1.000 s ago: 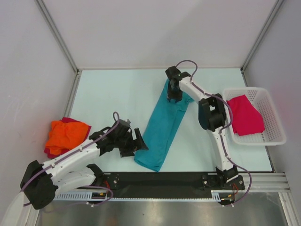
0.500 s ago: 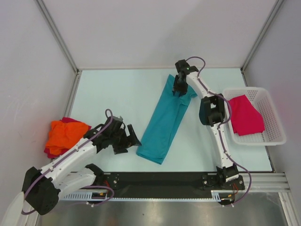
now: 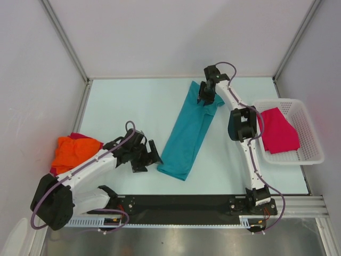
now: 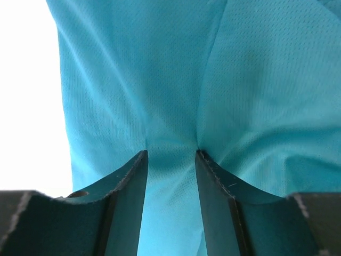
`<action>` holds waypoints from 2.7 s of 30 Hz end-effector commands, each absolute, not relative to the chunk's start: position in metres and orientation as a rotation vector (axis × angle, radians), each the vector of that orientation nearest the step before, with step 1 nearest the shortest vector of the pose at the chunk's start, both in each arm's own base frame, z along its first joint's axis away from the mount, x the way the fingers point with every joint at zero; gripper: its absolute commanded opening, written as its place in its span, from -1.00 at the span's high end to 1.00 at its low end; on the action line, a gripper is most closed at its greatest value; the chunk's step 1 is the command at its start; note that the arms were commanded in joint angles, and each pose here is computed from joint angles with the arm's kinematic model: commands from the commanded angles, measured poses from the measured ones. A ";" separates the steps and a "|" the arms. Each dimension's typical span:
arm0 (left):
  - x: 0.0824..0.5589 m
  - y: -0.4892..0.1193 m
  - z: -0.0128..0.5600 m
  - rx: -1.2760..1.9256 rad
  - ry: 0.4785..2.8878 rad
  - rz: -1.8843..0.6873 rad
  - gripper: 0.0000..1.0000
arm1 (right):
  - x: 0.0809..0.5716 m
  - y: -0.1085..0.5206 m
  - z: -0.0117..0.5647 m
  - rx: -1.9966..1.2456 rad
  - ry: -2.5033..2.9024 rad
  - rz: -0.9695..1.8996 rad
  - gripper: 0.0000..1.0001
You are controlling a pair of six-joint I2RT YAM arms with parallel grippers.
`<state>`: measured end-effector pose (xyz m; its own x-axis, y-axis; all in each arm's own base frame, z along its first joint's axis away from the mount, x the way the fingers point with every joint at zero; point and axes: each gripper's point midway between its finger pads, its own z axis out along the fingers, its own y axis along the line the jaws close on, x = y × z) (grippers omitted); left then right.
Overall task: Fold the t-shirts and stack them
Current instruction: Rotate the tshirt 75degrees, then grab the bottom of the folded rectangular tshirt with both arms
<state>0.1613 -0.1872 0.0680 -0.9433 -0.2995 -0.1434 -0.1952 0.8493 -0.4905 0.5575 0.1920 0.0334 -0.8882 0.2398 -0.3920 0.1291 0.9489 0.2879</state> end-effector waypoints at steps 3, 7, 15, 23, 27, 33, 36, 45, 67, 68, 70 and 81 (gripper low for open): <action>0.193 -0.212 0.077 -0.313 2.734 -0.822 -0.84 | 0.539 0.200 0.125 0.108 2.539 0.308 0.03; 0.200 -0.214 0.073 -0.314 2.721 -0.812 -0.84 | 0.501 0.202 0.150 0.071 2.529 0.262 -0.01; 0.208 -0.216 0.068 -0.312 2.703 -0.802 -0.84 | 0.377 0.241 0.122 0.014 2.653 0.417 -0.03; 0.214 -0.220 0.058 -0.289 2.704 -0.803 -0.83 | 0.276 0.265 0.090 0.017 2.774 0.458 -0.06; 0.214 -0.219 0.049 -0.289 2.721 -0.778 -0.83 | 0.241 0.271 0.080 0.008 2.813 0.453 -0.07; 0.212 -0.220 0.041 -0.288 2.736 -0.785 -0.83 | 0.208 0.271 0.066 0.014 2.857 0.449 -0.07; 0.211 -0.219 0.040 -0.285 2.739 -0.780 -0.82 | 0.197 0.272 0.060 0.023 2.873 0.449 -0.08; 0.210 -0.217 0.041 -0.269 2.742 -0.767 -0.82 | 0.177 0.275 0.047 0.040 2.899 0.446 -0.08; 0.208 -0.216 0.022 -0.220 2.813 -0.714 -0.78 | 0.162 0.308 0.008 0.090 2.900 0.558 -0.07; 0.210 -0.217 0.020 -0.227 2.810 -0.720 -0.76 | 0.161 0.309 0.008 0.089 2.902 0.561 -0.07; 0.205 -0.218 0.011 -0.235 2.836 -0.722 -0.75 | 0.159 0.307 0.008 0.081 2.908 0.552 -0.07; 0.194 -0.225 0.002 -0.217 2.853 -0.792 -0.15 | 0.157 0.302 0.008 0.081 2.911 0.523 -0.04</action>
